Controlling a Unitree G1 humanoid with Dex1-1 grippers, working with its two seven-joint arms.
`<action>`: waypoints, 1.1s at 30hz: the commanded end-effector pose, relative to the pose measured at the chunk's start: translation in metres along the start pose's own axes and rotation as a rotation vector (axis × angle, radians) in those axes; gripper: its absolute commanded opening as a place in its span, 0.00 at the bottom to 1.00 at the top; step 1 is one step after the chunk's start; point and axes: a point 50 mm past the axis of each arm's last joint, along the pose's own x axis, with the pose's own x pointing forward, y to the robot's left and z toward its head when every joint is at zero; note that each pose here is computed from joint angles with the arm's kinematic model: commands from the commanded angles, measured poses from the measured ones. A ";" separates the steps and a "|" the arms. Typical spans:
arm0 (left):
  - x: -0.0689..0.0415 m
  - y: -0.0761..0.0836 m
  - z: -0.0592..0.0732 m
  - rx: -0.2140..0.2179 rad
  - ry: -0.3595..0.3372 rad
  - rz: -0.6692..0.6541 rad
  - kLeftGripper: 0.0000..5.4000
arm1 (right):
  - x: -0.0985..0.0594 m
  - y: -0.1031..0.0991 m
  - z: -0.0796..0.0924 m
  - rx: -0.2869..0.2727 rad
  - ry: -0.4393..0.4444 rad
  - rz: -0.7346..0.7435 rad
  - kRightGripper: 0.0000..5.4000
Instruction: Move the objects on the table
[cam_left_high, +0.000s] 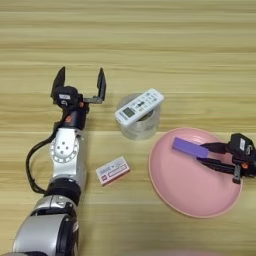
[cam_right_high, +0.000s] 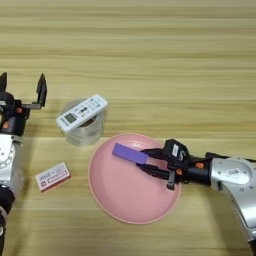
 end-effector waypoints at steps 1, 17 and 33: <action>0.003 -0.001 0.002 0.009 -0.013 -0.009 1.00 | -0.001 -0.001 0.000 -0.016 0.013 0.008 0.26; 0.003 0.000 0.002 0.009 -0.014 -0.008 1.00 | 0.001 -0.001 -0.003 -0.009 0.018 0.002 0.34; 0.003 0.000 0.003 0.008 -0.015 -0.011 1.00 | -0.010 -0.034 0.047 0.000 -0.339 -0.237 0.71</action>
